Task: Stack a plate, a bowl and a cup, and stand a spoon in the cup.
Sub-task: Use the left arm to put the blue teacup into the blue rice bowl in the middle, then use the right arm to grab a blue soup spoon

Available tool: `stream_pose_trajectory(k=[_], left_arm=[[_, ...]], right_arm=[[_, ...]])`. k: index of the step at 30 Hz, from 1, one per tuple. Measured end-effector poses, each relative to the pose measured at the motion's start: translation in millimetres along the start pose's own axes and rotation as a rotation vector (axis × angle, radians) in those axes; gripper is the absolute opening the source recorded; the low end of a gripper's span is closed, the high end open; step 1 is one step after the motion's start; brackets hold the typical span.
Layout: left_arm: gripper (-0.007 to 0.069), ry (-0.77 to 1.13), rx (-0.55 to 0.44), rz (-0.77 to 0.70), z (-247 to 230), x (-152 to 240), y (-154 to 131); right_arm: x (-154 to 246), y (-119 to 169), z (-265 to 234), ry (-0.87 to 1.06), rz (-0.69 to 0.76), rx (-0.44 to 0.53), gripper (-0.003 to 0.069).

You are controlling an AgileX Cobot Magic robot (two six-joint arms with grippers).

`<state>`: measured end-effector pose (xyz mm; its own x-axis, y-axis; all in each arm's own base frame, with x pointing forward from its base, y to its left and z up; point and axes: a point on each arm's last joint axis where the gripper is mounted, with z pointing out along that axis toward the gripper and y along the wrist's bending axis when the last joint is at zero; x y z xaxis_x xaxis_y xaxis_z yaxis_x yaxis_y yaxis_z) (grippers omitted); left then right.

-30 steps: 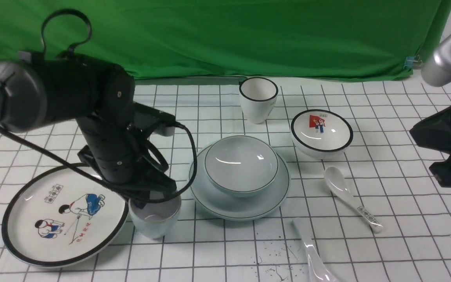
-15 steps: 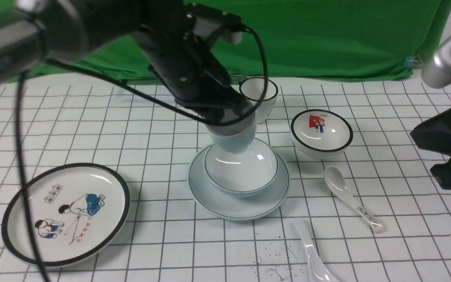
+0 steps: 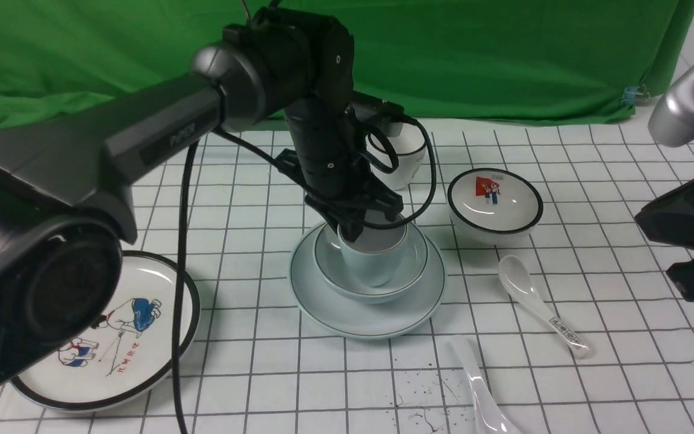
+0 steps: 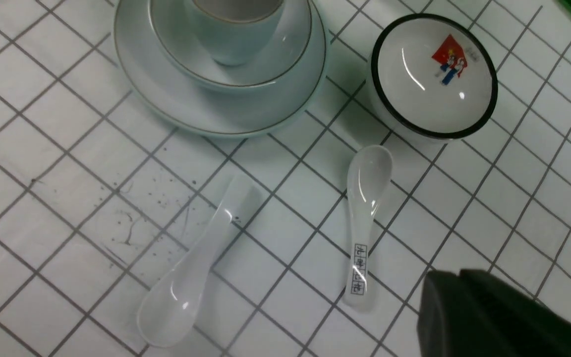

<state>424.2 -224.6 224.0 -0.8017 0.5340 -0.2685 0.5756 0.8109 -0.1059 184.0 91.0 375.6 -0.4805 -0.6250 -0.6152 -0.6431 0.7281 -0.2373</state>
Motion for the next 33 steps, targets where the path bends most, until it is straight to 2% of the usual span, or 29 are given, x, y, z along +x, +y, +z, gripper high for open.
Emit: stream_pose_trajectory(k=[3,6,7,9,10,11,12,14,15,16,18,19,22,23,26,27,28,30,33], left_arm=[[0.0050,-0.005,0.001,0.000,-0.6,-0.7,-0.2],[0.0199,-0.011,0.001,0.000,-1.7,-1.5,-0.3],[0.0199,-0.011,0.001,0.000,-2.0,-1.6,-0.3],[0.0334,-0.023,-0.001,0.004,-10.4,-4.3,-0.7],[0.0343,-0.027,-0.002,0.005,-12.0,-4.9,-0.9],[0.0415,-0.080,-0.016,0.015,-32.5,-9.6,-2.6],[0.0422,-0.096,-0.020,0.016,-38.7,-10.6,-3.2],[0.0469,-0.180,-0.046,0.028,-74.4,-13.7,-6.6],[0.0479,-0.253,-0.078,0.037,-108.0,-12.2,-9.6],[0.0475,-0.321,-0.114,0.044,-140.3,-8.0,-12.4],[0.0461,-0.382,-0.155,0.049,-171.4,-0.4,-14.9],[0.0419,-0.456,-0.210,0.047,-210.2,12.9,-17.9],[0.0275,-0.541,-0.293,0.038,-262.6,44.7,-22.9],[0.0265,-0.544,-0.298,0.039,-265.0,46.9,-23.1],[0.0083,-0.550,-0.348,0.027,-289.7,86.0,-27.1],[0.0073,-0.558,-0.351,0.027,-293.6,90.4,-28.0],[0.0015,-0.541,-0.349,0.014,-292.4,106.4,-29.5],[-0.0023,-0.540,-0.346,0.005,-291.8,128.8,-32.3],[-0.0035,-0.542,-0.323,-0.007,-284.6,161.3,-37.1]], right_arm=[[0.0,0.0,0.0,0.000,0.000,0.000,0.0066],[0.0,0.0,0.0,0.000,0.004,0.000,0.0087],[0.0,0.0,0.0,0.000,0.004,0.000,0.0090],[0.0,0.0,0.0,0.000,0.026,0.000,0.0147],[0.0,0.0,0.0,0.000,0.027,0.000,0.0153],[-0.1,0.0,-0.1,0.000,0.035,0.000,0.0227],[-0.1,0.0,-0.1,0.000,0.037,0.000,0.0235],[0.0,0.0,0.3,0.002,0.053,-0.001,0.0315],[-0.1,0.0,1.3,0.011,0.063,-0.004,0.0353],[-0.1,0.0,4.6,0.034,0.077,-0.011,0.0378],[-0.6,0.0,7.9,0.054,0.086,-0.018,0.0391],[-0.9,0.2,16.2,0.094,0.100,-0.031,0.0398],[-1.5,4.0,38.0,0.186,0.113,-0.066,0.0403],[-1.8,5.3,41.2,0.198,0.112,-0.072,0.0403],[-9.0,24.1,70.9,0.274,0.071,-0.130,0.0403],[-8.5,25.9,73.9,0.282,0.065,-0.137,0.0404],[-11.9,38.0,89.5,0.308,0.041,-0.163,0.0410],[-15.1,52.1,109.6,0.328,0.029,-0.187,0.0435],[-15.6,64.6,139.5,0.371,0.036,-0.203,0.0499]])
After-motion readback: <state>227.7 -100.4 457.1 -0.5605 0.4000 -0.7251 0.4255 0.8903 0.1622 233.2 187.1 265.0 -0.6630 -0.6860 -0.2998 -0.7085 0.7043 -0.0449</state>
